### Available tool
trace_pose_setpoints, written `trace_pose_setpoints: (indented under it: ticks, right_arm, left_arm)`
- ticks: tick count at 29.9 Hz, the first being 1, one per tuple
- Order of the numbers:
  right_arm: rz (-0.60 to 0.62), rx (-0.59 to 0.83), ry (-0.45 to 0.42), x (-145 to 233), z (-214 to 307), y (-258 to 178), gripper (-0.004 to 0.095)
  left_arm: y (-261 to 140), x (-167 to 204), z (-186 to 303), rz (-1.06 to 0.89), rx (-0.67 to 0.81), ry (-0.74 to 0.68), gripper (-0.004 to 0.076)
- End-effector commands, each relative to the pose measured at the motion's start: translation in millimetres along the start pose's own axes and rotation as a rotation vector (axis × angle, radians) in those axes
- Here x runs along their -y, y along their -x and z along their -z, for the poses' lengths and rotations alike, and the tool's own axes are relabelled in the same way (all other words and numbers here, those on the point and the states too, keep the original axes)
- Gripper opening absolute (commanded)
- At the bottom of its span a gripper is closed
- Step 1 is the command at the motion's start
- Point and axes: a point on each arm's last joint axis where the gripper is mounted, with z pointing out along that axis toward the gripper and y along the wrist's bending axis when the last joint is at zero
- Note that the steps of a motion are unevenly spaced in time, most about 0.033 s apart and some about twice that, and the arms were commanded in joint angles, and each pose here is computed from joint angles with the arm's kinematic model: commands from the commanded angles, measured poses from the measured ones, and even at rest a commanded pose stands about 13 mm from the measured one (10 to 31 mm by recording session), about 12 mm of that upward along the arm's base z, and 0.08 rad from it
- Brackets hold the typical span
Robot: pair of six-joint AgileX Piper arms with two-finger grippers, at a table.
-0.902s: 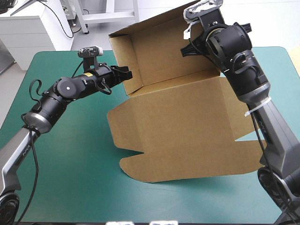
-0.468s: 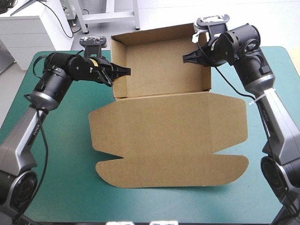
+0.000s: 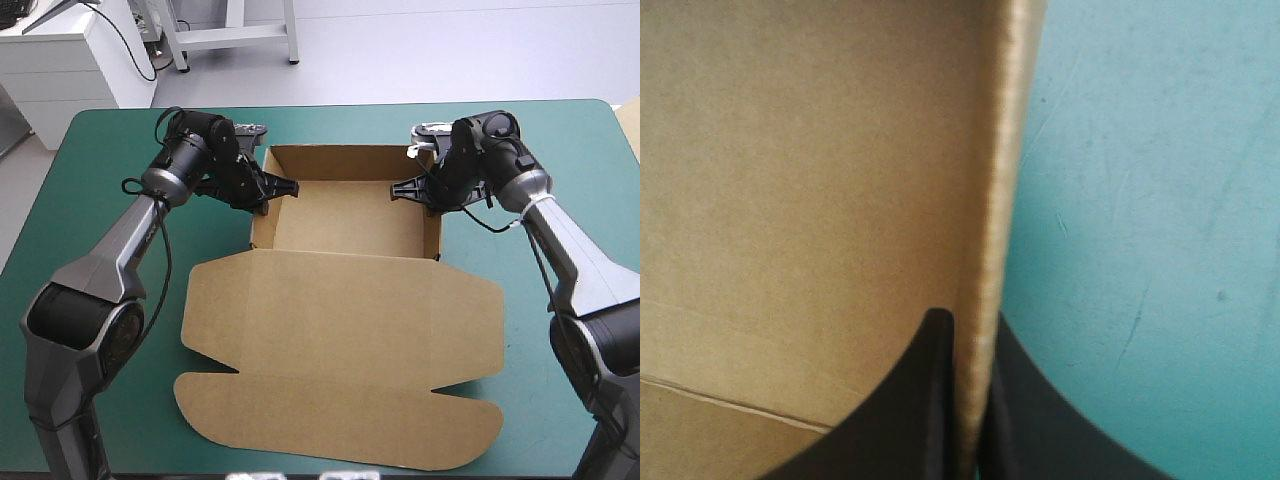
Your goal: Fold the box
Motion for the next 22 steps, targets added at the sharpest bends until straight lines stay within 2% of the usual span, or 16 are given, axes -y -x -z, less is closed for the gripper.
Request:
trace_pose_setpoints:
  ticks: [1, 9, 12, 15, 22]
  right_arm:
    - [0.053, 0.013, -0.018, 7, 14, 0, -0.0020]
    - [0.041, -0.058, -0.035, 11, -15, 3, -0.0011]
    - [0.040, -0.085, -0.035, 11, -24, 3, 0.0038]
    - [0.055, -0.073, -0.032, 11, -23, 4, 0.0146]
    - [0.066, -0.070, -0.042, 12, -22, 5, 0.0440]
  left_arm:
    - [0, -6, 21, -0.003, 0.024, 0.048, -0.0008]
    - [1, -6, 8, 0.001, -0.007, 0.033, -0.0006]
    - [1, -6, 7, -0.010, -0.008, 0.035, 0.0019]
    - [1, -6, 7, -0.022, -0.008, 0.037, 0.0097]
    - [1, -7, 7, -0.051, -0.007, 0.045, 0.0392]
